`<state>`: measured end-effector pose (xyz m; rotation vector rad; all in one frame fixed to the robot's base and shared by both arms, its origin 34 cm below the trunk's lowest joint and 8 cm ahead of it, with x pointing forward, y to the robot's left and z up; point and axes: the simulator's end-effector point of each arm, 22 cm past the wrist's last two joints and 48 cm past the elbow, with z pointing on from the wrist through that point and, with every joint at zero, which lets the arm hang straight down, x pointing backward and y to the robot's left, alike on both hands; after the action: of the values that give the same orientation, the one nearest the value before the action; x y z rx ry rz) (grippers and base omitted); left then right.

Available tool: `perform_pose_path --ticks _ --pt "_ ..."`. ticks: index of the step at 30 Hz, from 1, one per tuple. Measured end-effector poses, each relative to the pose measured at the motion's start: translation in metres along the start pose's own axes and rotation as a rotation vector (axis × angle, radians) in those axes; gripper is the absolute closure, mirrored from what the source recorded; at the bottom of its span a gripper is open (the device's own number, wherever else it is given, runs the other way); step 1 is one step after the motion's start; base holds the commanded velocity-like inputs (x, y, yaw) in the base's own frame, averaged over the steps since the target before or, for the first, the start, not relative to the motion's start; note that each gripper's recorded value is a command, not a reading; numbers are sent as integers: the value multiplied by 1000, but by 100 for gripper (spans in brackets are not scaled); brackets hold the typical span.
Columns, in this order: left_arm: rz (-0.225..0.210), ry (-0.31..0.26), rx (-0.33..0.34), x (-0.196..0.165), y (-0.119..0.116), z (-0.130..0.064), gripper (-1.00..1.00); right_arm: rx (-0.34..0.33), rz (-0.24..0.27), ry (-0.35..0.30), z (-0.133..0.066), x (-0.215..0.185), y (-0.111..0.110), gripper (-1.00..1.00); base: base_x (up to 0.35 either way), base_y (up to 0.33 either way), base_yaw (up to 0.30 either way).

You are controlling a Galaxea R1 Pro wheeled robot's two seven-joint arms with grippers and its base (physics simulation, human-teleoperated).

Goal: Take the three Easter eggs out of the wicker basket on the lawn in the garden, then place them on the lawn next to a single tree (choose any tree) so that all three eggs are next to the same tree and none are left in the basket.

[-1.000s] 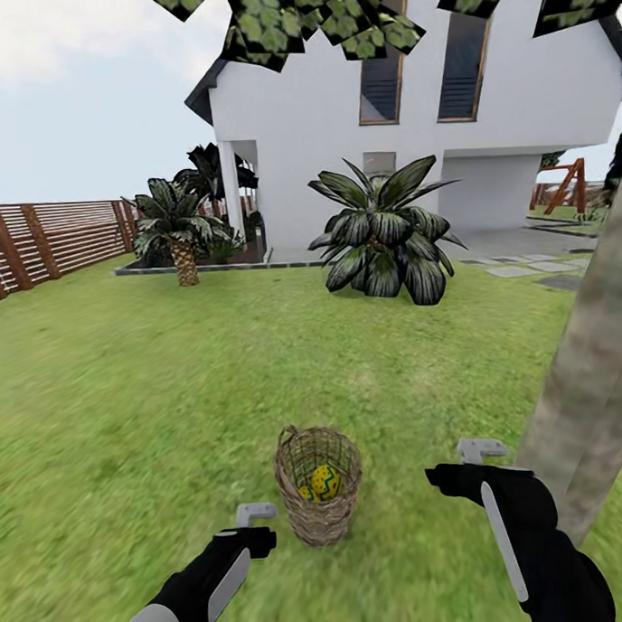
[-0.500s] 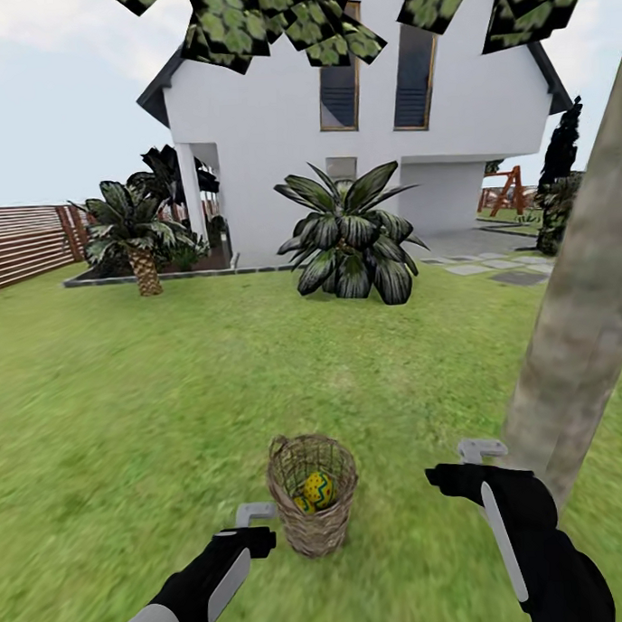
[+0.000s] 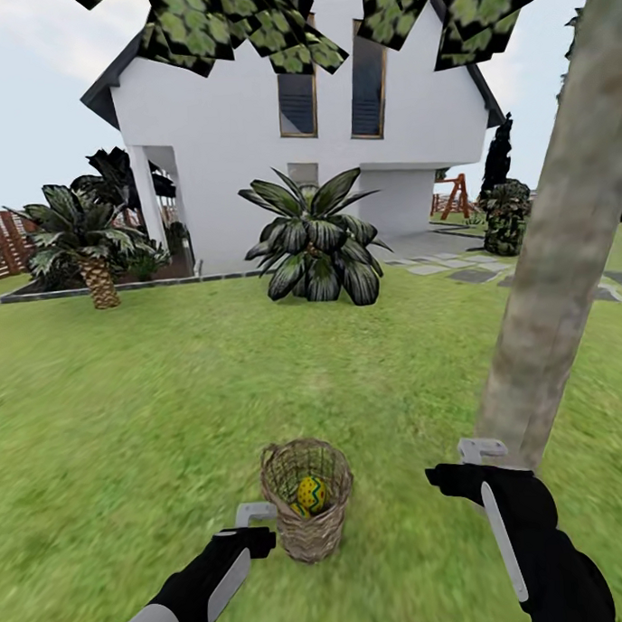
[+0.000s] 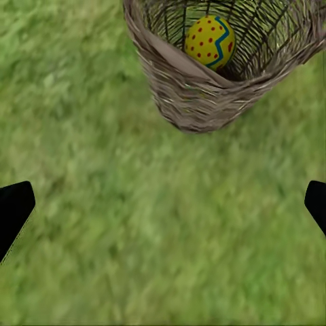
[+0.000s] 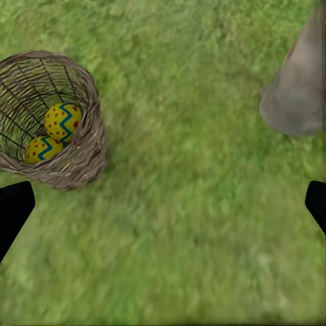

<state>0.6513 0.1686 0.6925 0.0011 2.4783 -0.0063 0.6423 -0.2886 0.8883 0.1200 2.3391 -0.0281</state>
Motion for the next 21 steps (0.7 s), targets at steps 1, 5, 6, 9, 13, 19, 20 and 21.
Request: perform_pose_path --ticks 1,5,6,9,13,19,20,21 --pt "0 -1 0 0 0 0 -100 0 0 -1 0 0 0 -100 45 323 -269" --pt "0 -4 0 -2 0 -1 -100 -1 0 -4 -2 -1 0 -100 80 323 -268" --pt "1 -5 0 -2 0 -2 -100 0 0 -5 -2 -2 0 -100 107 323 -267" --pt "1 -8 0 -3 0 -2 -100 -1 0 -7 -3 -3 0 -100 126 320 -265" --pt "1 -12 2 -5 -1 -3 -100 -2 0 -11 -4 -4 0 -100 162 312 -262" --pt "1 -18 3 -8 -1 -5 -100 -4 1 -16 -6 -6 1 -100 178 307 -257" --pt "1 -19 3 -8 -1 -5 -100 -4 1 -17 -7 -6 1 -100 177 306 -255" --pt "1 -20 3 -8 -1 -6 -100 -4 1 -18 -7 -6 1 -100 170 307 -254"
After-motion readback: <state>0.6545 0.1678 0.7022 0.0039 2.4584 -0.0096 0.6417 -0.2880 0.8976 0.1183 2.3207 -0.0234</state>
